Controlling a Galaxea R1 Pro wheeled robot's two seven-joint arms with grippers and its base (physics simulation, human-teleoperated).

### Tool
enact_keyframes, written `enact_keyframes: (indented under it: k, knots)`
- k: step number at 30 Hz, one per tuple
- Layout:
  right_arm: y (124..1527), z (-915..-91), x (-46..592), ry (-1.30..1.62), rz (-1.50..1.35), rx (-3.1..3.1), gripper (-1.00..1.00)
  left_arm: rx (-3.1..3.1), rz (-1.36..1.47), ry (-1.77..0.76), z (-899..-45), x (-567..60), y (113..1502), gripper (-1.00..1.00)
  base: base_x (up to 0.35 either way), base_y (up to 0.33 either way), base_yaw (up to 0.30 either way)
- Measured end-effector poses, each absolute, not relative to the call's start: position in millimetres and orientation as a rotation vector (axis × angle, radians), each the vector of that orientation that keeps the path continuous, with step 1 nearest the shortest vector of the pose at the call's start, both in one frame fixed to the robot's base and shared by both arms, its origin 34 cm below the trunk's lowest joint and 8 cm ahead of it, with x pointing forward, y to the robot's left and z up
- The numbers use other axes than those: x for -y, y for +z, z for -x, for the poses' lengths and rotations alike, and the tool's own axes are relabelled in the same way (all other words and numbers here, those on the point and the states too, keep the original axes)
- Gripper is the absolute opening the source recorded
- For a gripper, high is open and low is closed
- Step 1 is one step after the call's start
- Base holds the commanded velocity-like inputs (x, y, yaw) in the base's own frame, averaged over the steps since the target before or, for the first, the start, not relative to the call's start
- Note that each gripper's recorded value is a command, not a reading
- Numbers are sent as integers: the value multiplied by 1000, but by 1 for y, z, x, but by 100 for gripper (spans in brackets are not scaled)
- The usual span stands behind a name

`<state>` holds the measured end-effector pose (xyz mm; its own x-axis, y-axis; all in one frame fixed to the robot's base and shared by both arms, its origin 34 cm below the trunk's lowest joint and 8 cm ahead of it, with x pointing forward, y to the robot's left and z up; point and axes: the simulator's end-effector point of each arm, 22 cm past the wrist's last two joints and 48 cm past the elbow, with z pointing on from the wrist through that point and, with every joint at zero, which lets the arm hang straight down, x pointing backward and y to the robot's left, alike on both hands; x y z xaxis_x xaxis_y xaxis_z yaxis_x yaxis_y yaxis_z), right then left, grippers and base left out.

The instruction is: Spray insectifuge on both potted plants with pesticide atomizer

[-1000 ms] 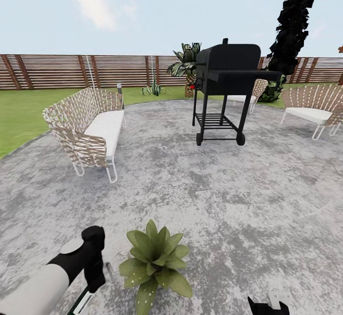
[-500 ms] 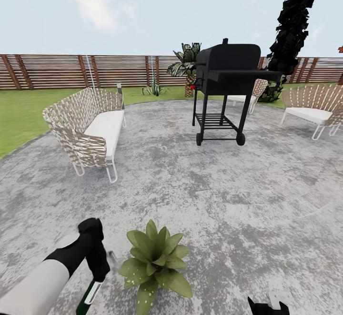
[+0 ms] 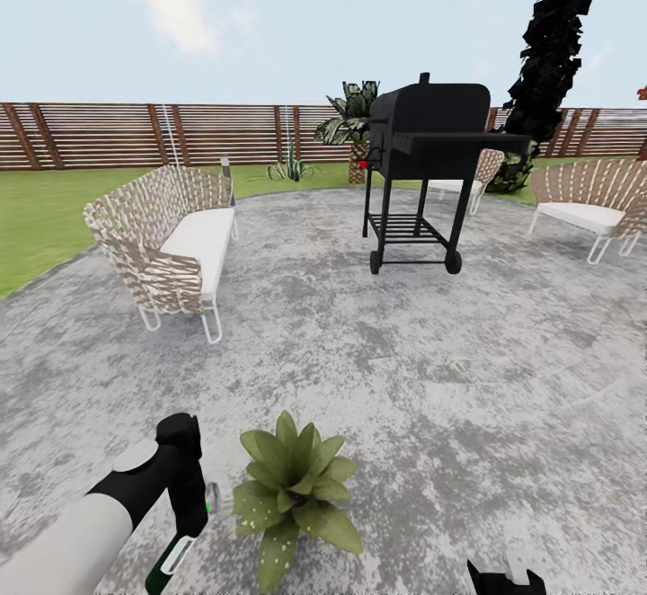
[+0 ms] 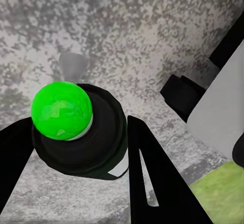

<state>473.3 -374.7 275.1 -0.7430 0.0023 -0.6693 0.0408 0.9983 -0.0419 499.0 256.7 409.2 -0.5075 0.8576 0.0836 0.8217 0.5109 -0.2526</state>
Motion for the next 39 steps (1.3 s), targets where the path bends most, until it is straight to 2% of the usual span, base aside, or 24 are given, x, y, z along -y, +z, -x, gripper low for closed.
enact_keyframes:
  k: [10, 21, 25, 34, 39]
  knots:
    - [275, -473, 375, -70, -30, -2407, 100, 2549, 1387, 259, -490, -273, 402, -100, -5, 7, 0]
    - [275, -473, 375, -70, -30, -2407, 100, 2553, 1374, 262, -490, -267, 402, -100, 98, 216, -46]
    - [275, -473, 375, -70, -30, -2407, 100, 2569, 1387, 209, -496, -273, 398, -100, 10, 13, -201]
    - [275, -473, 375, -70, -30, -2407, 100, 2574, 1330, 110, -488, -299, 375, -100, 0, 1, -14]
    - [275, -473, 375, -70, -30, -2407, 100, 2607, 1422, 128, -507, -261, 383, -100, 0, 0, 0]
